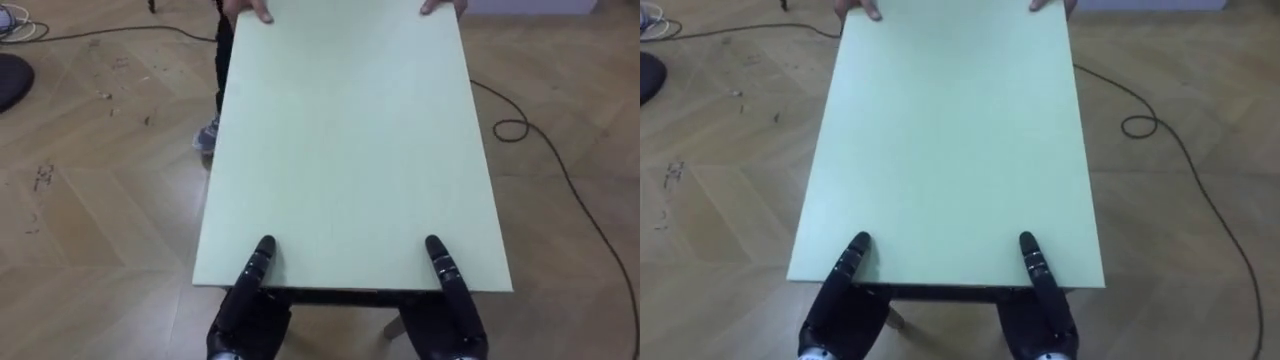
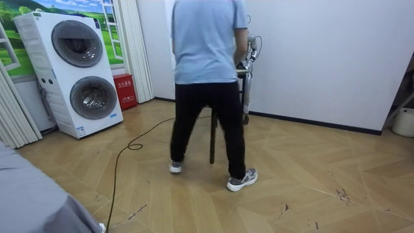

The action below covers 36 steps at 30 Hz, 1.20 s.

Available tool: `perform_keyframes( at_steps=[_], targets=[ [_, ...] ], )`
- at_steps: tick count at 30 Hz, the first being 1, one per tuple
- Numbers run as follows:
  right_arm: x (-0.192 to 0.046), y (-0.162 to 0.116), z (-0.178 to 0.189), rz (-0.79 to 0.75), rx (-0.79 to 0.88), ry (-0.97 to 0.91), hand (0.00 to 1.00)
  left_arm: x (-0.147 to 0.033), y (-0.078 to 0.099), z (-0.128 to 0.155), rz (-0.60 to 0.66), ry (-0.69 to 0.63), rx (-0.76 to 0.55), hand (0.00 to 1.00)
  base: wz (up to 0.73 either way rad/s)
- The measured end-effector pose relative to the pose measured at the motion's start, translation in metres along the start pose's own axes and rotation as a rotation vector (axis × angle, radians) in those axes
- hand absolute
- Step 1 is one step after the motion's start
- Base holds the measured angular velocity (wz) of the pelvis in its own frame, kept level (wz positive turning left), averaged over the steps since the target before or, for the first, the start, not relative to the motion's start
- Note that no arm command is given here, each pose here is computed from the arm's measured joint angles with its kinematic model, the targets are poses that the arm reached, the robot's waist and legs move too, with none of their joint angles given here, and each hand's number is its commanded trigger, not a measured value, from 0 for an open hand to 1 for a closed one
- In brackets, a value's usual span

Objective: Move table with human

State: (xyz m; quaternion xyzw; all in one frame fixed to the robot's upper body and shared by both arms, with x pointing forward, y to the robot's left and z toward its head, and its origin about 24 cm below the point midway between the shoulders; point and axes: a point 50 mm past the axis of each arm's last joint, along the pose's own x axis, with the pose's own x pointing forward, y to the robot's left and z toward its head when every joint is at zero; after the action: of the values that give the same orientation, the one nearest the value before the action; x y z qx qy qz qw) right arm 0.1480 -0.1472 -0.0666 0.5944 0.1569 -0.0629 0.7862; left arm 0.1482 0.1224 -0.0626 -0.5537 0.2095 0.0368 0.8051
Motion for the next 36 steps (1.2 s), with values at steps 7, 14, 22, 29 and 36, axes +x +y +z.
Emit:
perform_keyframes(
  at_steps=[7,14,22,29,36],
  targets=[
    [0.005,0.006,0.002,0.032,-0.031,0.02,1.0,-0.008,0.0,0.001,0.001,-0.021,-0.014,1.0,0.19],
    [0.007,0.009,0.002,0.045,-0.044,0.026,1.0,-0.009,0.002,0.002,0.001,-0.021,-0.007,1.0,0.43],
    [0.006,0.006,0.004,0.032,-0.031,0.021,1.0,-0.007,0.001,0.001,-0.005,-0.004,0.002,1.0,1.24],
    [0.009,0.01,0.006,0.041,-0.031,0.018,1.0,-0.005,-0.003,0.001,-0.016,-0.016,-0.006,1.0,0.88],
    [0.014,0.016,0.001,0.053,-0.047,0.032,1.0,-0.005,-0.002,0.003,-0.008,-0.04,-0.017,1.0,0.24]
  ],
)
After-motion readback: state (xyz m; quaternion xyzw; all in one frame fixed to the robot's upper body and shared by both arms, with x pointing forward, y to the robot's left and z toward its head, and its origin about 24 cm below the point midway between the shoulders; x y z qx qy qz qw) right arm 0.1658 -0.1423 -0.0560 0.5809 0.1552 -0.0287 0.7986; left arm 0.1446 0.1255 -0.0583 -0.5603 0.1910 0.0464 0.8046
